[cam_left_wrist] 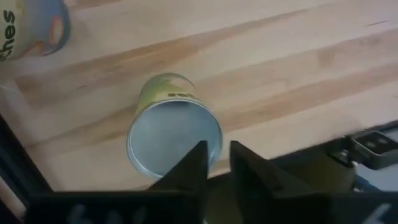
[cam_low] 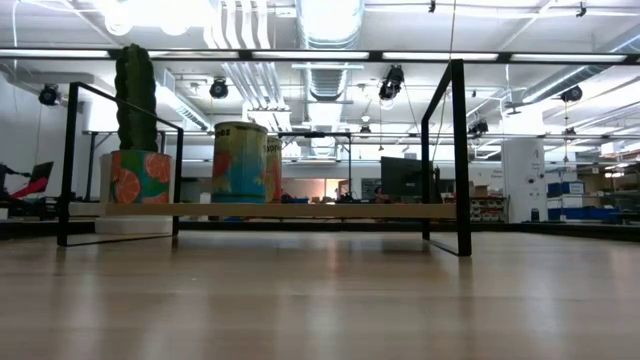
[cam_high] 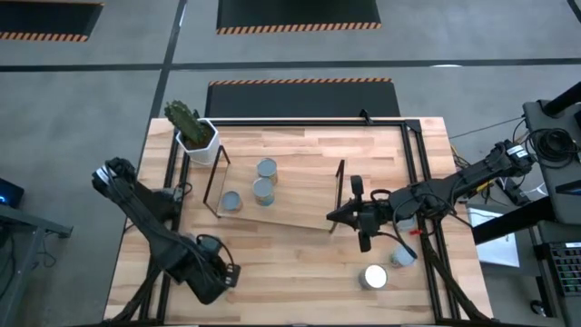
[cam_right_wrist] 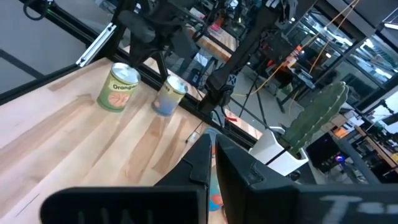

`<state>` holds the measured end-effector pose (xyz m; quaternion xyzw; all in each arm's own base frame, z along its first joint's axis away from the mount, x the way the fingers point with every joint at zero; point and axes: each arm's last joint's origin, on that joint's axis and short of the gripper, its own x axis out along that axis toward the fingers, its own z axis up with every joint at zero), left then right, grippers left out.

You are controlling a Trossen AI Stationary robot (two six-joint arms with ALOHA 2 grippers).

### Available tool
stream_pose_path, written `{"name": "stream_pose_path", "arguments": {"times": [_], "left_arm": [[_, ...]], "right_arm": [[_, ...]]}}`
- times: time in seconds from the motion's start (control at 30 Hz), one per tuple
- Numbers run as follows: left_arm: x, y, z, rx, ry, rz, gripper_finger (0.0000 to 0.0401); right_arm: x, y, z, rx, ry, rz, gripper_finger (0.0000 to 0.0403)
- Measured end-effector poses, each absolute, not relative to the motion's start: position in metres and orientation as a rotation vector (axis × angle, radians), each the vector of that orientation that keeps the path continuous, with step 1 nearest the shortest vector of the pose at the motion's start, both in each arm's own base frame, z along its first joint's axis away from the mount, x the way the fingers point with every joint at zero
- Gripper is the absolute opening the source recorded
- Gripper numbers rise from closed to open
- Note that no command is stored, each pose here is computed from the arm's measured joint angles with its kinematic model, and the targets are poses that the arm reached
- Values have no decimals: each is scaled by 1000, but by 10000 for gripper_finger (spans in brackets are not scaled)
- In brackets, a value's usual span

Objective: Pick and place cans onto a shelf
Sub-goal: Put the canned oranges on the shelf

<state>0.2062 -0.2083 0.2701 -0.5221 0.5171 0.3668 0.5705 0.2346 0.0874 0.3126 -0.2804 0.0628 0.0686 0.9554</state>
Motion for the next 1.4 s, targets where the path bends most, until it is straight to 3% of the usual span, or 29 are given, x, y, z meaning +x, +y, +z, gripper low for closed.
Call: {"name": "stream_pose_path", "arguments": {"times": [0.4,0.6,1.4], "left_arm": [[211,-222,244,-1152,1339,941,314],[208,-224,248,-1132,1333,937,391],[210,-232,225,-1090,1309,1015,375]], "right_arm": [[234,87,311,-528,144,139,12],[234,87,311,-513,152,139,12],[233,87,307,-523,193,148,12]]}}
